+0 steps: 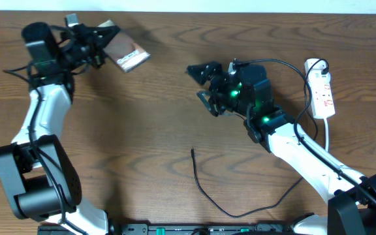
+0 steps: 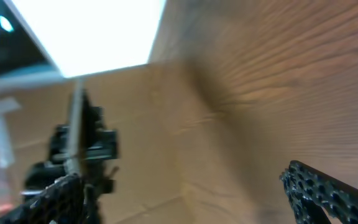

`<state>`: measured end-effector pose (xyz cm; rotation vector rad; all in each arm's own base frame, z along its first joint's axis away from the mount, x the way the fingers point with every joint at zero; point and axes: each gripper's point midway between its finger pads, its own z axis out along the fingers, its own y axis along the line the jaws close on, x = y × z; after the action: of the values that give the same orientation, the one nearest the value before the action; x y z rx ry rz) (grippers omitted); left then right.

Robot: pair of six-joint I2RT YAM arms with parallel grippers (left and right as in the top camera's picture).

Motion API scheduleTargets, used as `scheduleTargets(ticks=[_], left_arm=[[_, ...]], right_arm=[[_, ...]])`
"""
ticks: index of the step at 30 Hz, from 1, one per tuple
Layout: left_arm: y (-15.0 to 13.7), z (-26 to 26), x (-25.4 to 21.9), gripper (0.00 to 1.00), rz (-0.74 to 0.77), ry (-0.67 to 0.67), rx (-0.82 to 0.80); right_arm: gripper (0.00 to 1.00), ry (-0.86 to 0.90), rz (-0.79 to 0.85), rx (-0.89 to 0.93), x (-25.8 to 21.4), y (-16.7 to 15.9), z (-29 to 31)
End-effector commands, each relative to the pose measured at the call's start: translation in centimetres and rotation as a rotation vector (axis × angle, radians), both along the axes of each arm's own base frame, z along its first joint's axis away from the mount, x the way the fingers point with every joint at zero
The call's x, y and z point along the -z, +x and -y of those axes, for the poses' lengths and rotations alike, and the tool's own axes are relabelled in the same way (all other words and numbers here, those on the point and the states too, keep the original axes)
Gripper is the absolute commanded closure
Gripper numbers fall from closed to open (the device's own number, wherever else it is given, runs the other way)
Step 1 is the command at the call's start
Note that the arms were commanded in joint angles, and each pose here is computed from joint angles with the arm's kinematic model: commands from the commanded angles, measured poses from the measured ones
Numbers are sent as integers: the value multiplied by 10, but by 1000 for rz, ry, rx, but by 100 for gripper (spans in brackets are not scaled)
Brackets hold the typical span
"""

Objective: Plug charger to phone and switch on socket
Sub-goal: 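Move the right gripper down to the black cable on the table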

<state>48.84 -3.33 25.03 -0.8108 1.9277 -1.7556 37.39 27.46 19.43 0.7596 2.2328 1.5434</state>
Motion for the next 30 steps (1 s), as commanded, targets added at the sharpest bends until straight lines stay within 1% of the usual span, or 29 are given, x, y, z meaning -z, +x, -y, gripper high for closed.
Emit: scheduleTargets(ticks=[1,3,7,8,12,15,19,22,26,30], left_arm=[[-33,11,-21,93,136,10,214],[-41,9,-23,93,173,15,262],[-46,9,-25,93,195,16,290],[-46,9,-25,93,197,18,290],[-46,7,-25,93,197,19,285],[-45,0,-25,92,197,20,269],[-47,-13,-26,93,198,18,253],[-51,-17,-27,93,205,12,270],[-52,-18,-27,93,218,18,274],[-52,-18,-27,92,221,20,275]], right_arm=[[1,-112,135,-89,-2,-5,0],[1,-146,120,-116,6,-12,-3],[1,-245,85,-153,15,-22,-6],[1,-322,67,-157,16,-25,-3],[1,-536,21,-168,16,-38,7],[1,-692,-4,-232,23,-56,15],[1,-876,33,-311,40,-73,26],[1,-896,22,-343,47,-85,22],[1,-866,44,-341,44,-84,11],[1,-837,-83,-331,56,-96,13]])
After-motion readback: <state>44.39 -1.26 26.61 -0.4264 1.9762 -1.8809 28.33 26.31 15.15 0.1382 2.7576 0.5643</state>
